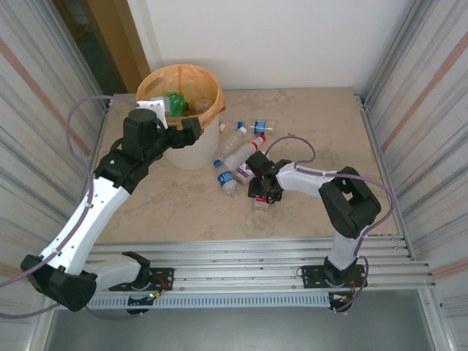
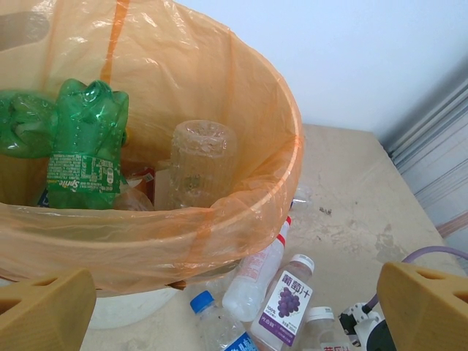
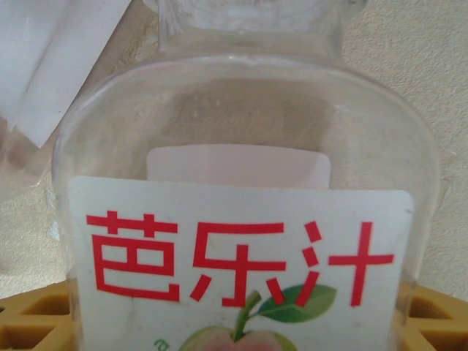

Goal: Put the plastic bottles in the bin

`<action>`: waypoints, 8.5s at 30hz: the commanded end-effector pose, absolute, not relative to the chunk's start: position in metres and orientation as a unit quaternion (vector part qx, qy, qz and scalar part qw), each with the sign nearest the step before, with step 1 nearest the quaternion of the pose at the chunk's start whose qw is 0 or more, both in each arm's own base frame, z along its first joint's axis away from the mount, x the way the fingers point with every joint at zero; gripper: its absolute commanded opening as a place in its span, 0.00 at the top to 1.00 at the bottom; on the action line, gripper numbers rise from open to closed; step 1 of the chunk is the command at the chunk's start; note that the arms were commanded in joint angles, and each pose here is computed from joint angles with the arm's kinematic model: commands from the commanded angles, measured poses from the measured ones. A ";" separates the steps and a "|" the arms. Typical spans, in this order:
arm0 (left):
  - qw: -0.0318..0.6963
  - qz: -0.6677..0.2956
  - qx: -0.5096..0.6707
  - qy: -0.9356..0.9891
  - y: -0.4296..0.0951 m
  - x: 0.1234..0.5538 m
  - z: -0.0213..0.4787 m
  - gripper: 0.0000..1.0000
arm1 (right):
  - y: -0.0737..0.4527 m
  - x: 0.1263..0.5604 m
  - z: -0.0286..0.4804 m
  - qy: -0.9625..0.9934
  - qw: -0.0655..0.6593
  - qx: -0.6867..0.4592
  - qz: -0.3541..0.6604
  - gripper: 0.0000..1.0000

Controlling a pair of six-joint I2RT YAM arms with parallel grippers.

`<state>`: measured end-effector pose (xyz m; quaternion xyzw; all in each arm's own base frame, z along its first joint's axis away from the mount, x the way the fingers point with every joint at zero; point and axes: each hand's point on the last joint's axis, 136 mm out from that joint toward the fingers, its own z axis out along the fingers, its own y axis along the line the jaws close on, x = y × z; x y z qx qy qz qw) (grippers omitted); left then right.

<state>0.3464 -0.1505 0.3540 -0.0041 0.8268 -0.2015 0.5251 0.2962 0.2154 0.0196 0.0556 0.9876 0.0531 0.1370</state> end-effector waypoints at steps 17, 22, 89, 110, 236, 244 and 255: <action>0.526 -0.289 0.029 0.800 -0.182 0.325 0.378 0.01 | 0.207 0.306 0.188 0.903 0.390 -0.052 0.176 0.64; 0.508 -0.345 0.088 0.784 -0.224 0.312 0.389 0.01 | 0.222 0.295 0.250 0.834 0.479 -0.110 0.251 0.63; 0.613 -0.329 0.104 0.710 -0.215 0.339 0.487 1.00 | 0.227 0.273 0.311 0.774 0.559 -0.136 0.264 0.02; 0.703 -0.139 -0.033 0.697 -0.096 0.418 0.526 1.00 | 0.200 0.287 0.296 0.810 0.546 -0.052 0.207 0.02; 0.398 -0.126 0.026 0.908 -0.237 0.318 0.204 0.14 | 0.111 0.316 0.210 0.899 0.405 0.144 0.086 0.02; 0.347 -0.135 -0.001 0.928 -0.254 0.322 0.142 0.15 | 0.109 0.318 0.204 0.904 0.393 0.149 0.082 0.02; 0.301 -0.133 -0.012 0.944 -0.268 0.334 0.099 0.19 | 0.111 0.322 0.199 0.907 0.384 0.149 0.084 0.02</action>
